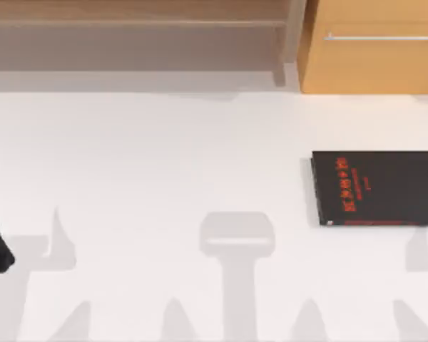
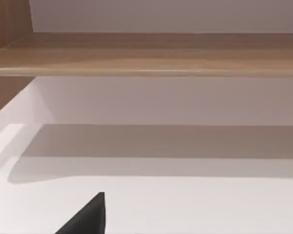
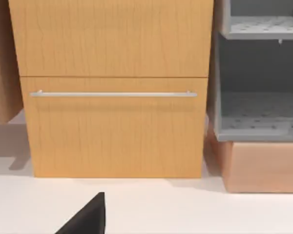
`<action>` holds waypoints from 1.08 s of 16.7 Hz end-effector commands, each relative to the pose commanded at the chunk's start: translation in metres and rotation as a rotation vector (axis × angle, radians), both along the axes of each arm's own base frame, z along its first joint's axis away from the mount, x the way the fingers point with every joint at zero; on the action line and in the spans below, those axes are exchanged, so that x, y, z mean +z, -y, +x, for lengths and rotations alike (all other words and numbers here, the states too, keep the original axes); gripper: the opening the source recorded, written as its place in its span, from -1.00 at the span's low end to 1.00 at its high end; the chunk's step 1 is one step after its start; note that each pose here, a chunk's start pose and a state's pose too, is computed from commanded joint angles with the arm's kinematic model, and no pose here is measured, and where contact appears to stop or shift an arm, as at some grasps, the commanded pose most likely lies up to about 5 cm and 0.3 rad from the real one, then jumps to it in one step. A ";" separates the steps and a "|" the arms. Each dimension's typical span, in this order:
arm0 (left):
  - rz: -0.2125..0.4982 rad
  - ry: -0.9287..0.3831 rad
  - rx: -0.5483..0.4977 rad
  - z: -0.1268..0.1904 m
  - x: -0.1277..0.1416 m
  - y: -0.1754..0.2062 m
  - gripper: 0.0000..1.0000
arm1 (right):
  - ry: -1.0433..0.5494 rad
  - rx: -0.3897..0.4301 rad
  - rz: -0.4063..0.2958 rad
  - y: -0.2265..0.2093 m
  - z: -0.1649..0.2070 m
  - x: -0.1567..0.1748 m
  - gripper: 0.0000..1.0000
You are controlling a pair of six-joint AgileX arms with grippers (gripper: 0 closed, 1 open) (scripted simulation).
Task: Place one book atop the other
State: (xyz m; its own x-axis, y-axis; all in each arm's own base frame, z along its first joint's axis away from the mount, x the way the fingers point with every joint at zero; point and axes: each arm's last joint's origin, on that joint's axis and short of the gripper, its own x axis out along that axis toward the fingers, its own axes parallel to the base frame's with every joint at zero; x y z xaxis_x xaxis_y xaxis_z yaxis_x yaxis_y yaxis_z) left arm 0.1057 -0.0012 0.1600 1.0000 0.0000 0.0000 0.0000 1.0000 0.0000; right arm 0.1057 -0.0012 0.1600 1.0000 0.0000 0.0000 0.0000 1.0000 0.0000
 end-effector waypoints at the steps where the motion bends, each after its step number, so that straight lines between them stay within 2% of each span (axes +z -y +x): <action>1: 0.000 0.000 0.000 0.000 0.000 0.000 1.00 | 0.000 0.000 0.000 0.000 0.000 0.000 1.00; 5: 0.000 0.000 0.000 0.000 0.000 0.000 1.00 | 0.018 0.000 -0.002 0.001 0.001 0.016 1.00; 10: 0.000 0.000 0.000 0.000 0.000 0.000 1.00 | 0.051 -0.003 -0.013 0.009 0.021 0.083 1.00; 14: 0.000 0.000 0.000 0.000 0.000 0.000 1.00 | 0.041 -0.005 -0.021 0.028 0.078 0.138 1.00; 18: 0.000 0.000 0.000 0.000 0.000 0.000 1.00 | 0.012 -0.005 -0.022 0.068 0.165 0.162 1.00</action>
State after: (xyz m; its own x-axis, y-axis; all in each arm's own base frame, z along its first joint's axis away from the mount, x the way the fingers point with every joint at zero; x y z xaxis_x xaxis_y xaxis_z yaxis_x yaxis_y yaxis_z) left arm 0.1057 -0.0012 0.1600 1.0000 0.0000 0.0000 0.0000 1.0000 0.0000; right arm 0.2706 -0.0689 0.3217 0.9999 -0.0053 0.0117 0.0055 0.9998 -0.0216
